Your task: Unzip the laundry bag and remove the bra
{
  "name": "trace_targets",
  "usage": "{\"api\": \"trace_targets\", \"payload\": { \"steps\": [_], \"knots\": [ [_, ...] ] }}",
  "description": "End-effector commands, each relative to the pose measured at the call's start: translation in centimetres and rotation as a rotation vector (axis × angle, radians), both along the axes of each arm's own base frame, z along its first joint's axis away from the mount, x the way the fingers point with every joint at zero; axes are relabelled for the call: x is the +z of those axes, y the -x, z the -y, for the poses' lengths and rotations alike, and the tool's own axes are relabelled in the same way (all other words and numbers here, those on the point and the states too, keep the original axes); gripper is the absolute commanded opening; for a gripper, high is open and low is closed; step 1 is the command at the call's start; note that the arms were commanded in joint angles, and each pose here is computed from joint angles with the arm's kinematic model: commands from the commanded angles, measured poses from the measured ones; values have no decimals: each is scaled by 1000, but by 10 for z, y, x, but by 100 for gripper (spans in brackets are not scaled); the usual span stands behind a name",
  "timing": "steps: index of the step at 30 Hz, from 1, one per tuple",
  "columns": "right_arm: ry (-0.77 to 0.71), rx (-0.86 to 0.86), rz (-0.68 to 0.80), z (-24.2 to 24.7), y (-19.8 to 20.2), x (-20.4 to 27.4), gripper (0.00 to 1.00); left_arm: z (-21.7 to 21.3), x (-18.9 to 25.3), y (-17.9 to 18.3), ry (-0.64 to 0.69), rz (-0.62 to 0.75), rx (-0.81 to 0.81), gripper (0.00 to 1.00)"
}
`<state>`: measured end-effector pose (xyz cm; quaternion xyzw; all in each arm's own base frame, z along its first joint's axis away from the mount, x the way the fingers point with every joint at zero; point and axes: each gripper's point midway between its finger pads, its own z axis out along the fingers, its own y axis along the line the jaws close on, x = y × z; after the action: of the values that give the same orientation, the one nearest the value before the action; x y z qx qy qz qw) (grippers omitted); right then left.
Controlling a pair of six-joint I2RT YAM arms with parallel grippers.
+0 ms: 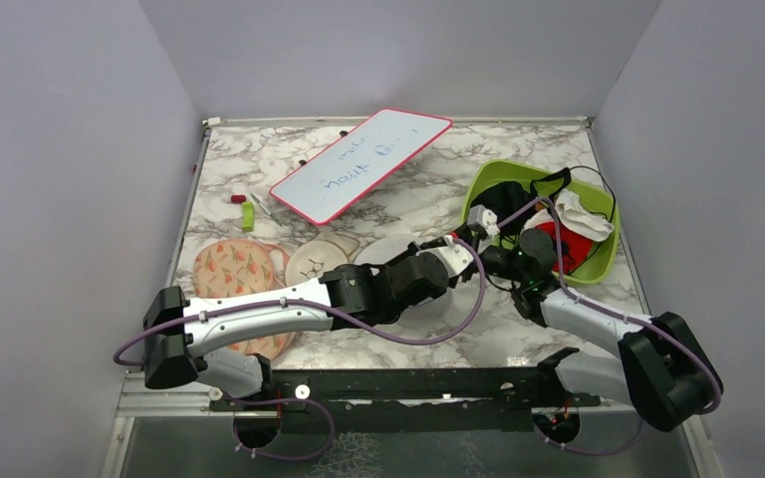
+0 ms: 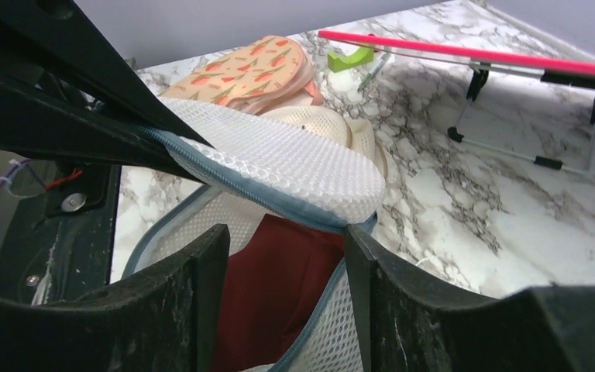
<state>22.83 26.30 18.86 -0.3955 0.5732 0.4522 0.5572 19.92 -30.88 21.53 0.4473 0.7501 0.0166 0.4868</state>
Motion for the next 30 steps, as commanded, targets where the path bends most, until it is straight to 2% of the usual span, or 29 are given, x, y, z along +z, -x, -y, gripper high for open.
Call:
{"api": "trace_targets", "payload": {
  "steps": [1,5,10,17,20,23,25,30],
  "knots": [
    [-27,82,179,-15,1,24,57,3,20,4,50,8,-32,0],
    [-44,133,231,-23,8,26,60,1,19,5,42,13,-37,0],
    [-36,43,243,-23,-10,30,61,1,20,5,35,20,-49,0],
    [-22,-52,245,-11,-16,32,63,-3,20,4,30,28,-45,1],
    [-12,-16,258,-13,-10,31,63,-4,19,4,31,30,-43,1],
    [-16,85,260,-22,1,32,59,-1,21,4,44,28,-48,2],
    [-12,141,245,-30,5,28,51,1,23,4,48,28,-51,3],
    [-43,147,229,-36,7,28,38,3,24,1,35,41,-46,7]
  ]
}}
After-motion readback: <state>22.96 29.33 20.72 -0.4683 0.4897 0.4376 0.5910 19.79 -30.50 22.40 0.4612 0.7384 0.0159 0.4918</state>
